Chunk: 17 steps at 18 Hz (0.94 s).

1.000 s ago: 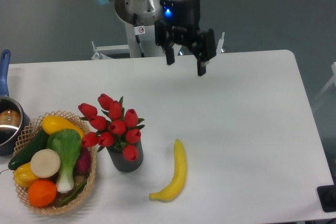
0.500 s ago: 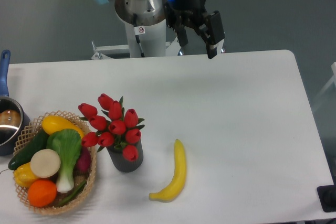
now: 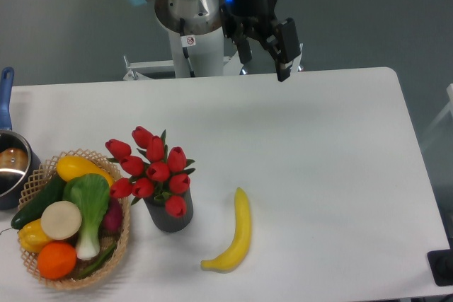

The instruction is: Insert the flowers into the vase

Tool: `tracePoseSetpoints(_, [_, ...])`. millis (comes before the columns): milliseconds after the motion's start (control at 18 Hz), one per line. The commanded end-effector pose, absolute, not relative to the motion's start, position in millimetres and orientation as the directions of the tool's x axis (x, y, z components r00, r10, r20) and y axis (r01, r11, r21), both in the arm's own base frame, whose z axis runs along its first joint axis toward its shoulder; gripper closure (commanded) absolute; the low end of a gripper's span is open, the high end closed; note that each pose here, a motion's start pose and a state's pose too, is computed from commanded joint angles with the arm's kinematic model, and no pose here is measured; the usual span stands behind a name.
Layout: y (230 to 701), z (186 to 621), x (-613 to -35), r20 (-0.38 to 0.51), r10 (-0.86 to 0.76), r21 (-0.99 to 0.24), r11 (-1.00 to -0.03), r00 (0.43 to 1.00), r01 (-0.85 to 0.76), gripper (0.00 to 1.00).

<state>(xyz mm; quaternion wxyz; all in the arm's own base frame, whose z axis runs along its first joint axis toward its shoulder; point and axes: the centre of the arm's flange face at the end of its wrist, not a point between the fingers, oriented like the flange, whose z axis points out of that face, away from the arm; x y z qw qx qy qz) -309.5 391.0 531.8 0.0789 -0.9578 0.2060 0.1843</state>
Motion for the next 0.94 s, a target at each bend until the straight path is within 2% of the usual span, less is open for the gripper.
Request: tracePoseSetpoints(944, [381.9,526.2,-318.0,-0.382,-0.345,-0.069,-0.914,0.857,-0.399,0.0])
